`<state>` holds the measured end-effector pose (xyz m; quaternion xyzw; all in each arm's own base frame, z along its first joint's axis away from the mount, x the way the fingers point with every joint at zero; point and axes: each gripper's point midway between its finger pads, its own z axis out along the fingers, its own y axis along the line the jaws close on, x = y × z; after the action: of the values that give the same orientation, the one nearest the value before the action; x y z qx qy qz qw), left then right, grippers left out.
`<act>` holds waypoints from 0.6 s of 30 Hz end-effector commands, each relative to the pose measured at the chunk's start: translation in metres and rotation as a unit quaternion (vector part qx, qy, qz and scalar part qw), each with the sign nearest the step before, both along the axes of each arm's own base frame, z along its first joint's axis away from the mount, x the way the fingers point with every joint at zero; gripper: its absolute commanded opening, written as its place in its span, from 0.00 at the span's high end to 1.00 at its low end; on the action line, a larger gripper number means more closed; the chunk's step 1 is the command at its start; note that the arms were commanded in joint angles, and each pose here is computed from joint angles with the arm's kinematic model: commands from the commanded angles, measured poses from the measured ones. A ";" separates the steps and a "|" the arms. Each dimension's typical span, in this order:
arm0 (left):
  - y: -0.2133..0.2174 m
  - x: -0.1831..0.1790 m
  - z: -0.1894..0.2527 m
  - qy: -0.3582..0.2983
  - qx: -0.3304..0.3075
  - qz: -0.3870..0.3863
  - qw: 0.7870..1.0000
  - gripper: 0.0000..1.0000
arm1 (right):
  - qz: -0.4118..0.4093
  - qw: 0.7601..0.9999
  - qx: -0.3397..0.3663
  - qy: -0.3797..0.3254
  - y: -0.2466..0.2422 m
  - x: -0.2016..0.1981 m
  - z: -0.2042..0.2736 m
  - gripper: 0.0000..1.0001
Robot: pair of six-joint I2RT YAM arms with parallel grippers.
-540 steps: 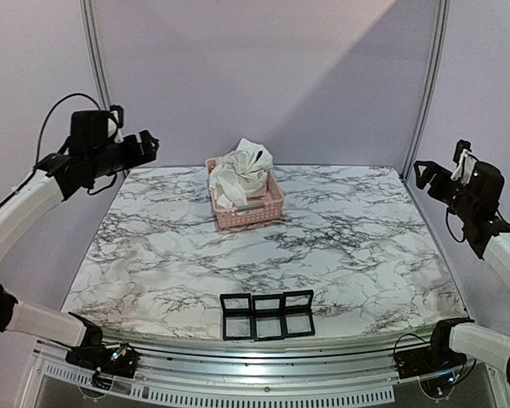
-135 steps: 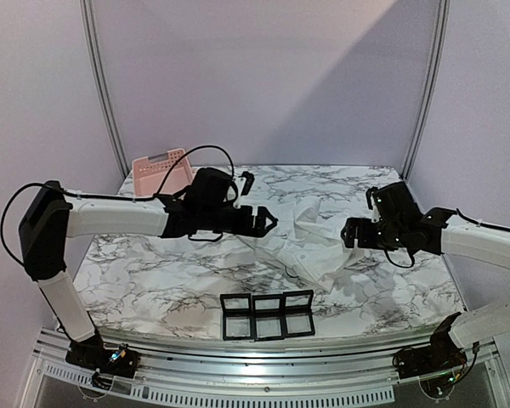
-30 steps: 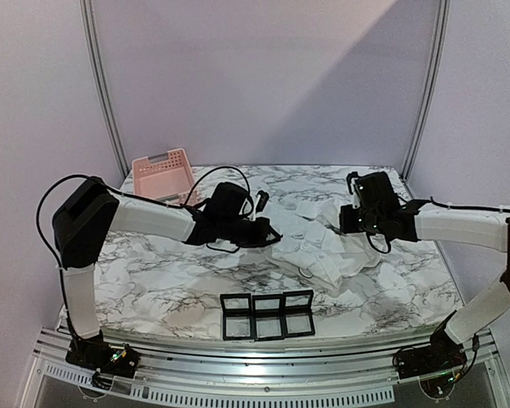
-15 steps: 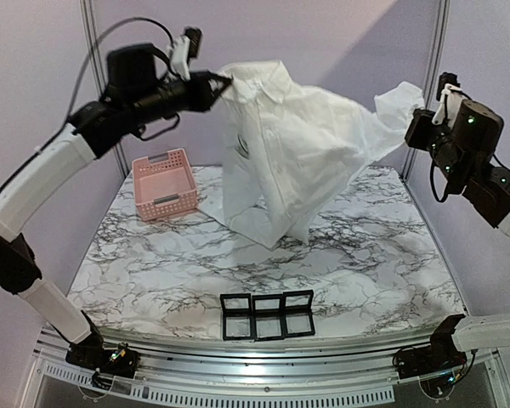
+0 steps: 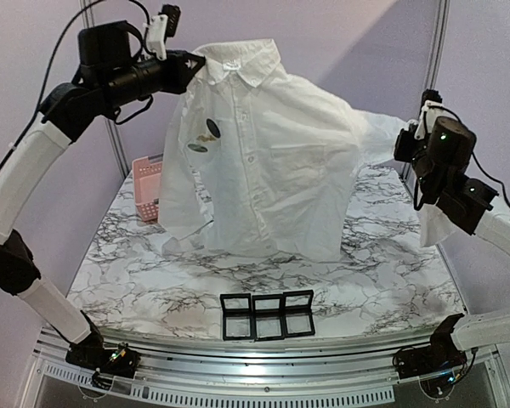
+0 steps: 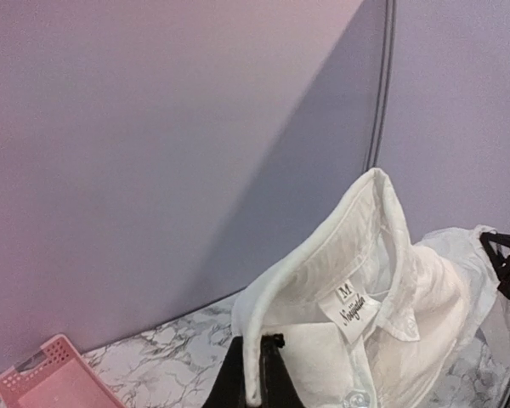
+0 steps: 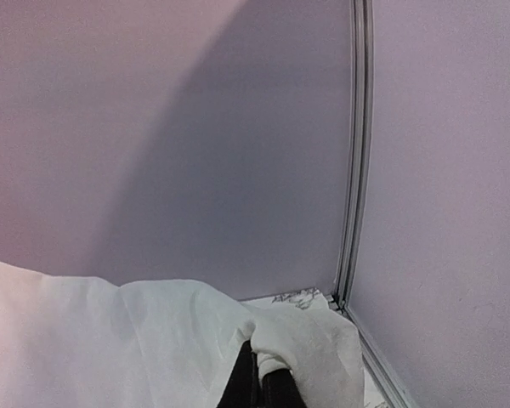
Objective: Remove the brooch from the garment
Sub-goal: Flatten out the crumpled clothing at the center of the board.
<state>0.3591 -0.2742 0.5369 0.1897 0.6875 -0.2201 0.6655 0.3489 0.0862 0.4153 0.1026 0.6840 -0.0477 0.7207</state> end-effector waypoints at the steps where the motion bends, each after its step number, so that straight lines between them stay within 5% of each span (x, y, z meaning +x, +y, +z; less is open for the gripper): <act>1: -0.007 0.054 -0.081 0.082 0.045 0.011 0.996 1.00 | -0.018 0.999 0.021 0.034 -0.001 0.019 -0.058 1.00; 6: -0.047 0.105 -0.157 0.134 0.084 -0.027 0.987 1.00 | -0.037 0.995 0.056 0.071 -0.020 0.048 -0.116 1.00; 11: -0.068 0.182 -0.231 0.161 0.111 0.029 0.980 0.98 | -0.070 0.989 0.066 0.113 -0.045 0.094 -0.168 1.00; 12: -0.072 0.192 -0.237 0.163 0.113 0.036 0.980 0.88 | -0.079 0.986 0.062 0.130 -0.049 0.102 -0.181 1.00; 14: -0.082 0.201 -0.248 0.170 0.112 0.028 0.979 0.49 | -0.089 0.981 0.050 0.166 -0.050 0.117 -0.204 0.99; 16: -0.090 0.199 -0.247 0.174 0.102 0.014 0.979 0.22 | -0.076 0.977 0.043 0.194 -0.042 0.127 -0.217 0.79; 18: -0.093 0.187 -0.242 0.177 0.093 -0.005 0.980 0.16 | -0.045 0.975 0.048 0.214 -0.031 0.129 -0.226 0.50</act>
<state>0.5607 -0.3695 0.2420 0.2158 0.8324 -0.1541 0.4866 0.4673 0.0352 0.1933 0.1741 0.7992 -0.1132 0.5640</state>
